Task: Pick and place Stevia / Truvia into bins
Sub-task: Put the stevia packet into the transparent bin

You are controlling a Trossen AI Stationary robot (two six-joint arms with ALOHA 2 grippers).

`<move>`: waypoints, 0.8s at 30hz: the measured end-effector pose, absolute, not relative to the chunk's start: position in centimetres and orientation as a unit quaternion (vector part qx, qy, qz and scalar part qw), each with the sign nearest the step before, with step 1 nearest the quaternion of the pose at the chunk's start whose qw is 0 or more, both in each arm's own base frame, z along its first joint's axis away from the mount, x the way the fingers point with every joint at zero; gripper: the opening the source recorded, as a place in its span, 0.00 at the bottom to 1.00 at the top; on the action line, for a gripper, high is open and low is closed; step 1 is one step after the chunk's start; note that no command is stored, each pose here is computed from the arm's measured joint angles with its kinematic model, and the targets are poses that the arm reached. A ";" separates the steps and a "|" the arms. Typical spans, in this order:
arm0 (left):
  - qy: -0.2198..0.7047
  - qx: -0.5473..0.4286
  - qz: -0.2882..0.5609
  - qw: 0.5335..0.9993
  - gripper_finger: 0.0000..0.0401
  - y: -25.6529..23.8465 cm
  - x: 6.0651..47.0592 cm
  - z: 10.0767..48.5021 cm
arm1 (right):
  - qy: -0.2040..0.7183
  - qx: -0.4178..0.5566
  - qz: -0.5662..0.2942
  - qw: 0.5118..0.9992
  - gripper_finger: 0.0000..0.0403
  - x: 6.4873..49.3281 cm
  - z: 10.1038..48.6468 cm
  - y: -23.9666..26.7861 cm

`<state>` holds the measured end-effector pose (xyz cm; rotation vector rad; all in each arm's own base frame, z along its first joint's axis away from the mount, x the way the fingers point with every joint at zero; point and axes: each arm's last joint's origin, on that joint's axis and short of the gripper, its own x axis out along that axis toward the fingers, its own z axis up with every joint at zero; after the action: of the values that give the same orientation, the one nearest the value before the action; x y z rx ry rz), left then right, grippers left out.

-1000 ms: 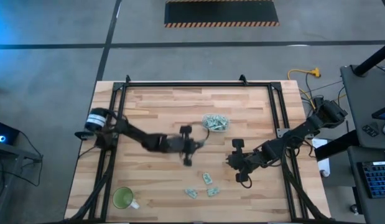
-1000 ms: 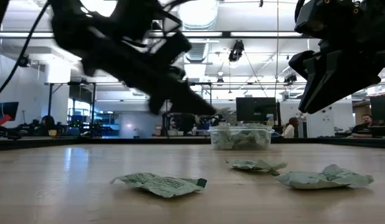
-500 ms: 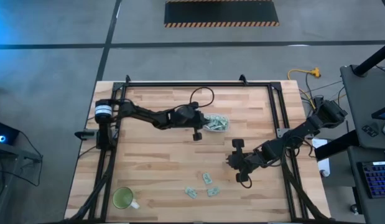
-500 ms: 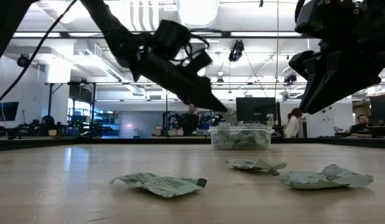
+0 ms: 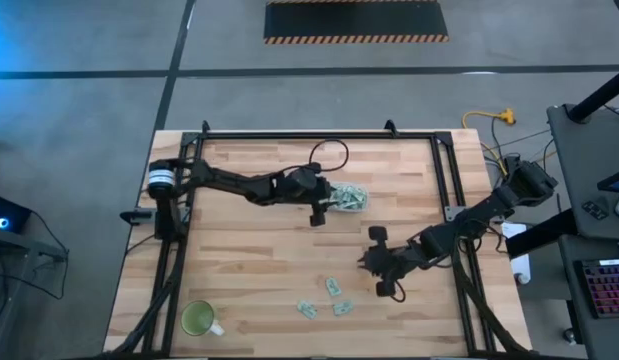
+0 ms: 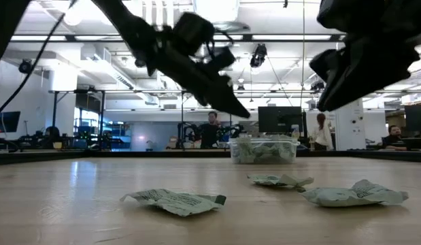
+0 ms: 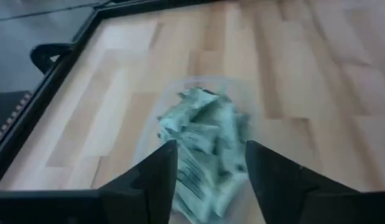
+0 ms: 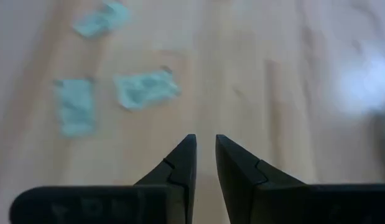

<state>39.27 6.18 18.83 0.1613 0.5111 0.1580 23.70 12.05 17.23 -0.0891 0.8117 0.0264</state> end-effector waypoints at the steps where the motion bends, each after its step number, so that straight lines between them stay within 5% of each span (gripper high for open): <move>1: 0.260 0.080 0.072 0.960 0.44 5.7 38.9 19.4 | 0.387 -0.042 0.030 0.921 0.13 23.9 17.2 12.3; 11: 0.313 0.091 -0.012 0.945 0.47 -1.4 34.4 22.5 | 0.306 -0.098 0.163 0.933 0.13 27.0 14.9 14.4; 24: 0.299 0.048 0.061 0.951 0.47 -5.7 27.6 21.5 | 0.318 -0.128 0.187 0.921 0.21 30.1 12.2 16.1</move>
<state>27.58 -5.71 21.53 0.0975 0.6089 0.1233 30.12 16.11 12.21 -0.2625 0.6534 0.3848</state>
